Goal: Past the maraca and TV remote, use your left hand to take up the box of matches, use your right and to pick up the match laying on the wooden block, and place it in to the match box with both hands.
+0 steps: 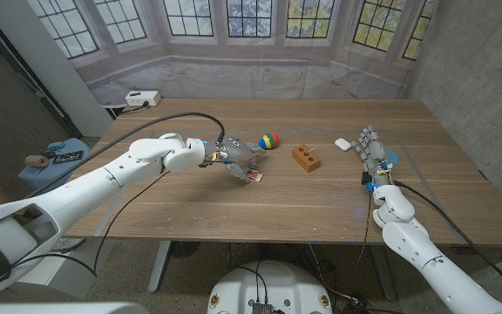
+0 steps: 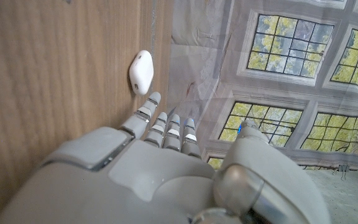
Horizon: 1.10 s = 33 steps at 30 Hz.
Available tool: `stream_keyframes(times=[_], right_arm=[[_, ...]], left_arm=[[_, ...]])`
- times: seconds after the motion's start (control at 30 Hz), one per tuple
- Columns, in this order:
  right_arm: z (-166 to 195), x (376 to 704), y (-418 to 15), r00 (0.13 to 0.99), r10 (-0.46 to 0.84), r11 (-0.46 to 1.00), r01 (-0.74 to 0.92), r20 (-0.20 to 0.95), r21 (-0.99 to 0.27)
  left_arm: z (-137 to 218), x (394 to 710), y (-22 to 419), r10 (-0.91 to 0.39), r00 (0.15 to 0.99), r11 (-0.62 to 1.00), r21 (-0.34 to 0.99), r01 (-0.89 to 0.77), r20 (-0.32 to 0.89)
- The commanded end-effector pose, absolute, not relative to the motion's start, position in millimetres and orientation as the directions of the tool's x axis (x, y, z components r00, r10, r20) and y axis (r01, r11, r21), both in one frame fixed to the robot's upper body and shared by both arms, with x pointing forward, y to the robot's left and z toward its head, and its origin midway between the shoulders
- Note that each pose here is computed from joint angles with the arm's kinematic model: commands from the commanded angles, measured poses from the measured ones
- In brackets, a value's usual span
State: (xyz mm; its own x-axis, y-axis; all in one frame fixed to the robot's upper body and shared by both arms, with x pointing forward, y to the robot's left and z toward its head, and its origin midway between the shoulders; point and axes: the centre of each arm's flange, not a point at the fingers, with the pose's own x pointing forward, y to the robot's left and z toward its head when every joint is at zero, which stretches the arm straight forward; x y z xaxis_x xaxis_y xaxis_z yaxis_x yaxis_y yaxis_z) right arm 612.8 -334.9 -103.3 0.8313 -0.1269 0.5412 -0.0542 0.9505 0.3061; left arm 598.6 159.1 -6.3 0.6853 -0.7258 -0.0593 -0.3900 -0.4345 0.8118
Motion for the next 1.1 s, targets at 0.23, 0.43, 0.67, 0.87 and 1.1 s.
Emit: stream_keyframes(times=[0.23, 0.43, 0.67, 0.87, 1.1], right_arm=[[-109.1, 612.3, -333.8, 0.827, -0.126, 0.946, -0.066, 0.547, 0.318], [-109.8, 613.2, -333.3, 0.827, -0.127, 0.945, -0.067, 0.547, 0.321], [-113.7, 615.1, -333.6, 0.828, -0.131, 0.942, -0.068, 0.545, 0.33], [-116.1, 616.5, -334.1, 0.83, -0.133, 0.94, -0.068, 0.542, 0.335], [-115.9, 618.9, -334.5, 0.831, -0.132, 0.939, -0.07, 0.541, 0.338]], left_arm=[[-14.0, 590.9, 164.3, -0.714, 0.7, -0.431, 0.805, -0.408, -0.028], [-15.5, 591.1, 165.8, -0.721, 0.692, -0.414, 0.803, -0.429, -0.002], [-17.7, 592.3, 167.0, -0.725, 0.688, -0.396, 0.796, -0.458, 0.035], [-18.4, 592.7, 167.0, -0.73, 0.681, -0.385, 0.792, -0.474, 0.052], [-17.5, 593.0, 167.3, -0.733, 0.677, -0.373, 0.792, -0.484, 0.069]])
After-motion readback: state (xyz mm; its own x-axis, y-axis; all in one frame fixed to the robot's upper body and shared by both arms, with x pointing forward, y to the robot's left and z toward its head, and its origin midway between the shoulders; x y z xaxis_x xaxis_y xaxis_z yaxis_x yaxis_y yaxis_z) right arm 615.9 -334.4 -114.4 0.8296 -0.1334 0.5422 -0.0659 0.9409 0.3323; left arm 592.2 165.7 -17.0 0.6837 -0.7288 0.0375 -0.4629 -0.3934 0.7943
